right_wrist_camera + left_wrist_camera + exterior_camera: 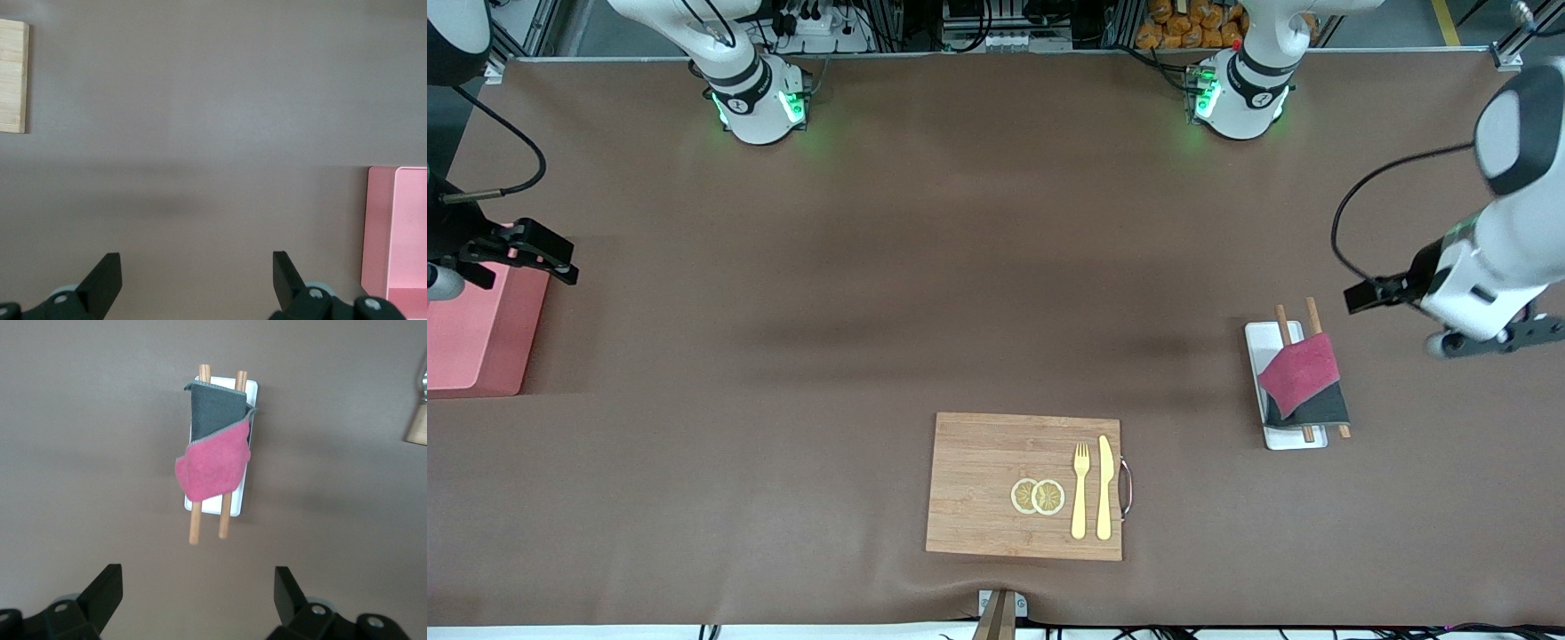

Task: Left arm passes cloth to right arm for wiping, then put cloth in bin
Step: 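Lower the left gripper over the cloth and close on its pink end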

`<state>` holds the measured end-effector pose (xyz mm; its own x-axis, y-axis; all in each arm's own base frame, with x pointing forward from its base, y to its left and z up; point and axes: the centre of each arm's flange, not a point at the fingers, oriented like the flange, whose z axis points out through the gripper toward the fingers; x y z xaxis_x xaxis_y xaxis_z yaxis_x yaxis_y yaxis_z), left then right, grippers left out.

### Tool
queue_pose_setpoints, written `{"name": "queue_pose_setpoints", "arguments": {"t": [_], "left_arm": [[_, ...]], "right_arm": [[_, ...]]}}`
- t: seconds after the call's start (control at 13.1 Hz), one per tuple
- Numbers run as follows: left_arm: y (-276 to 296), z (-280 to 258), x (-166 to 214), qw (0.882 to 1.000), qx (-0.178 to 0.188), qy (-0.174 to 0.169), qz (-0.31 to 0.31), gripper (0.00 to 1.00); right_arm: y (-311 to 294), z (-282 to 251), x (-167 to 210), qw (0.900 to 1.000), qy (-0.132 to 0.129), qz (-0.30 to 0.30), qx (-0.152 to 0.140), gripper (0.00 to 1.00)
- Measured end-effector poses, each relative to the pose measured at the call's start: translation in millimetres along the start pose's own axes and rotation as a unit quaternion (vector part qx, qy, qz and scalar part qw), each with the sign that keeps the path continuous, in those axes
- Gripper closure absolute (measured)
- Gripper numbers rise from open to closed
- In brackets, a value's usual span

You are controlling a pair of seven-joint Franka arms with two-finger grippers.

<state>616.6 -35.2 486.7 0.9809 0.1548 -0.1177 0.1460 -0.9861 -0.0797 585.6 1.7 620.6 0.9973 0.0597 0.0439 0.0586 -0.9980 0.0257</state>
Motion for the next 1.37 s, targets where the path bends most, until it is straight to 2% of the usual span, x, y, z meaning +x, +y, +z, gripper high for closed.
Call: {"name": "queue_pose_setpoints", "arguments": {"t": [0.23,0.53,0.76,0.99,1.3,1.37], "left_arm": [[-4.9,49.8,25.1,1.000,0.008,-0.012,-0.004,0.01],[-7.4,94.3,45.2,1.000,0.011,-0.018,-0.008,0.18],[-20.9,122.5,58.1,1.000,0.010,-0.021,-0.019,0.24],[-16.9,141.7,64.8,1.000,0.009,-0.021,-0.017,0.32],[-11.9,154.5,69.1,1.000,0.000,-0.020,-0.018,0.33],[-11.6,157.3,69.6,1.000,0.000,-0.021,-0.018,0.37]], "right_arm": [[0.1,0.1,0.0,1.000,0.000,0.000,0.000,0.00],[0.1,0.3,0.0,1.000,-0.001,0.000,0.000,0.00],[0.1,1.0,-0.6,1.000,-0.004,0.000,0.000,0.00],[0.1,1.2,-0.8,1.000,-0.005,0.000,0.000,0.00],[0.3,2.3,-1.8,1.000,-0.010,0.000,0.000,0.00],[0.2,3.5,-3.0,1.000,-0.016,0.000,0.001,0.00]]}}
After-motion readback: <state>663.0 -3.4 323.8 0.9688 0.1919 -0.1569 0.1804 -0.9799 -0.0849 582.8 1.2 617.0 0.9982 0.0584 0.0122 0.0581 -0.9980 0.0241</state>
